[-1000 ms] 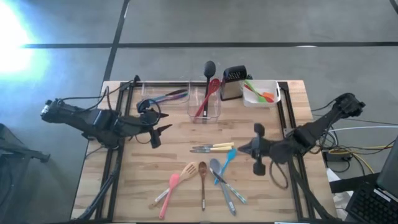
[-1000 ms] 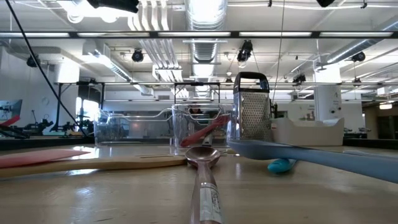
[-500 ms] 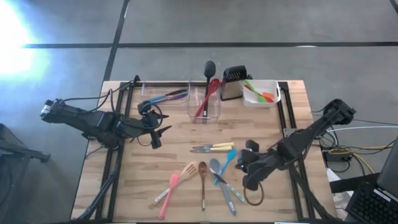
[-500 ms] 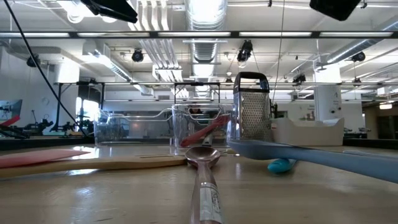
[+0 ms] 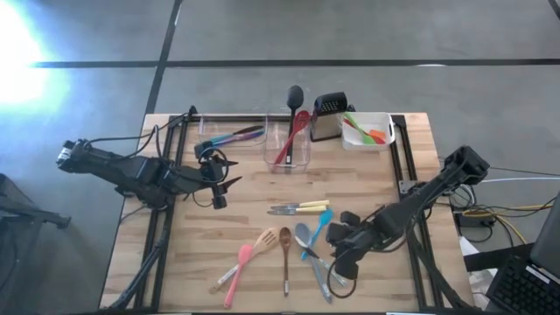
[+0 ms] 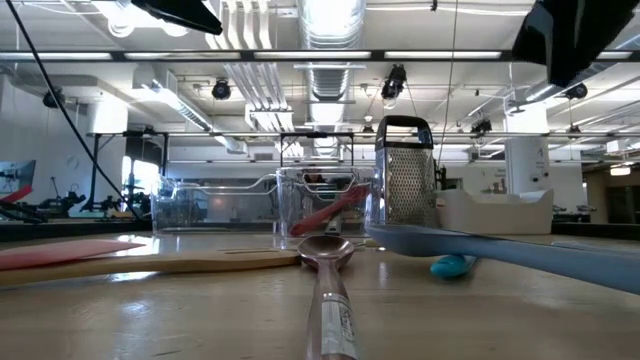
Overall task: Pick & Place Kitchen Items
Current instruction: Put the blue white knife into the left transparent bin
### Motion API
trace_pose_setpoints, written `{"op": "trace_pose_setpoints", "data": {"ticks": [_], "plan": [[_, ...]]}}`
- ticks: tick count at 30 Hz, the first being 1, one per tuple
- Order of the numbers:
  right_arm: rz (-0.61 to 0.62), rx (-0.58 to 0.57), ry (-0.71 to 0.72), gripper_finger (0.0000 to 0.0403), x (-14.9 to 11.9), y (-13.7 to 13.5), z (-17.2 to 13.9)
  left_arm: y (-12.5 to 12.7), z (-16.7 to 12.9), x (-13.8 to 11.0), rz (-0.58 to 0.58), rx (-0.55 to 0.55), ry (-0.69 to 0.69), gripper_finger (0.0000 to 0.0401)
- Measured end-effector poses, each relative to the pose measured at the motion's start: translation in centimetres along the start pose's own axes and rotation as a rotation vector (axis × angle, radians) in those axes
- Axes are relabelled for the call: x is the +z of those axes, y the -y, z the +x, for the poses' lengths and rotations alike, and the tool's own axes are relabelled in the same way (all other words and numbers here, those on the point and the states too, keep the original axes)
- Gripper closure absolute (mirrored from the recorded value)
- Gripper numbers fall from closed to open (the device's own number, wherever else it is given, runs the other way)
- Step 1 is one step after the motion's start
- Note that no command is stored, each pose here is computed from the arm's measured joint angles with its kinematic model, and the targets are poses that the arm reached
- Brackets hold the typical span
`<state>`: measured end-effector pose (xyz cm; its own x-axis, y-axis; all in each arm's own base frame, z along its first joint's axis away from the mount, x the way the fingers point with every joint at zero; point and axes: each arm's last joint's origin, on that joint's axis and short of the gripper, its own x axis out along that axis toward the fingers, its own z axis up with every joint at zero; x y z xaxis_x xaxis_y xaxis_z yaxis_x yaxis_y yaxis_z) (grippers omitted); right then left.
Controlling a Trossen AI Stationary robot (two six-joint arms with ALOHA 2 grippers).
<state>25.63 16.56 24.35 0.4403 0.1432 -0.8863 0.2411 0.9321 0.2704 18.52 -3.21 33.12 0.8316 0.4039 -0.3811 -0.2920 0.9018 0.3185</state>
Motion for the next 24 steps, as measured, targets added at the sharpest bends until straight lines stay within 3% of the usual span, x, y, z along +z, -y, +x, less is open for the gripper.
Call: {"op": "trace_pose_setpoints", "data": {"ticks": [10,24], "plan": [[0.041,-0.017,-0.138,0.0197,-0.5,-0.6,4.9,0.0,0.0,0.0,0.023,0.000,0.000,0.0202],[0.064,-0.028,-0.151,0.0172,-0.4,-0.7,8.4,0.0,0.0,0.0,0.071,-0.001,-0.002,0.0202]]}}
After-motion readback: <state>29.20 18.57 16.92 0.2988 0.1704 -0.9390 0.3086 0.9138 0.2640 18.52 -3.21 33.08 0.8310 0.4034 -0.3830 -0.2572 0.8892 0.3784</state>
